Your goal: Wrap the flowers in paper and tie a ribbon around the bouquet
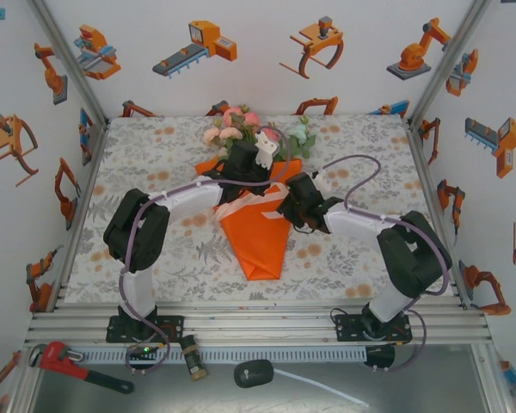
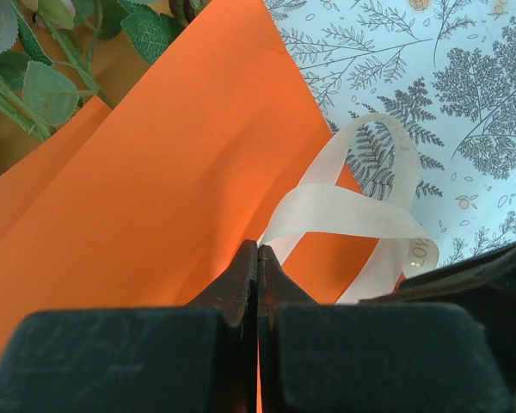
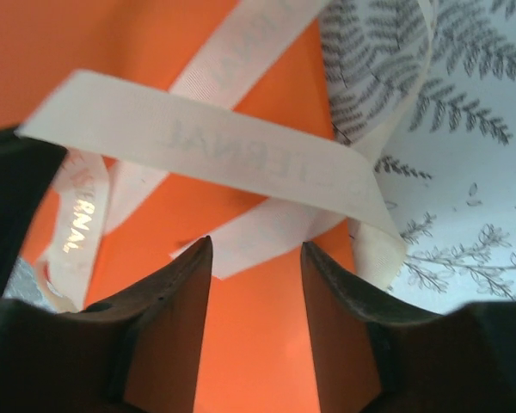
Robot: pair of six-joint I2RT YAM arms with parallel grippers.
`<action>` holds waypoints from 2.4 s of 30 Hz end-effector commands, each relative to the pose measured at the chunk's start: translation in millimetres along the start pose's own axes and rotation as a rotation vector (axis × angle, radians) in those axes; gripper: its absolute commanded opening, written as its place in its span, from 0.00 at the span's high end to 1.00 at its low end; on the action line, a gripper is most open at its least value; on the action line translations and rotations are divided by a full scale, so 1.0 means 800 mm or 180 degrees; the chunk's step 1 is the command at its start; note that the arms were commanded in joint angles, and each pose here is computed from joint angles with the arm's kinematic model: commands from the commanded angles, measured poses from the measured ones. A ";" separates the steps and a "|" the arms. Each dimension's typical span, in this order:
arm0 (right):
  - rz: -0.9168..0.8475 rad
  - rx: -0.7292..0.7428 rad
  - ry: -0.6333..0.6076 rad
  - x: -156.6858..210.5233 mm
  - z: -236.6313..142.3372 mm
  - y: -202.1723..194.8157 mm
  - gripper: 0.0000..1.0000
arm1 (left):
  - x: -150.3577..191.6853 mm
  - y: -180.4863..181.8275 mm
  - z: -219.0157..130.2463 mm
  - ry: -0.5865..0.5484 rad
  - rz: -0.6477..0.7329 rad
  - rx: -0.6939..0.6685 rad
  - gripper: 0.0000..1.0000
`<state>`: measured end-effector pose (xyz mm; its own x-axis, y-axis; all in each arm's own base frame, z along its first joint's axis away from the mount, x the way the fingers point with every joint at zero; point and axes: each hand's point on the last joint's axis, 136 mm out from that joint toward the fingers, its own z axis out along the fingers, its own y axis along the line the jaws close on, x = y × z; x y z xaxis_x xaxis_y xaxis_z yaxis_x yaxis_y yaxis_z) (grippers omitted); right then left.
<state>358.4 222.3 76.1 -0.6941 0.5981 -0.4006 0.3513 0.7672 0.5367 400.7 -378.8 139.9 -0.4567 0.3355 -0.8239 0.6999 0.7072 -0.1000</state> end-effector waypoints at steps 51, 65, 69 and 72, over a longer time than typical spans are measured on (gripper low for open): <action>-0.3347 -0.1244 0.0435 0.070 0.024 0.086 0.39 | 0.021 0.036 0.012 0.0213 -0.0573 0.0050 1.00; -0.2901 -0.1433 0.0412 0.056 0.014 0.083 0.95 | 0.019 0.039 0.014 0.0202 -0.0609 0.0044 1.00; -0.2759 -0.1640 0.0305 0.045 -0.017 0.106 1.00 | 0.023 0.042 0.015 0.0239 -0.0613 -0.0001 1.00; -0.2571 -0.2004 0.0151 0.034 -0.061 0.135 1.00 | 0.021 0.044 0.013 0.0225 -0.0620 -0.0025 0.76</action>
<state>349.8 301.1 105.7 -0.6572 -0.1774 -0.7326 -0.5846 0.7335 0.3468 418.3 -355.7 113.8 -0.6138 0.2465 -0.7500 0.6026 0.7600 -0.2434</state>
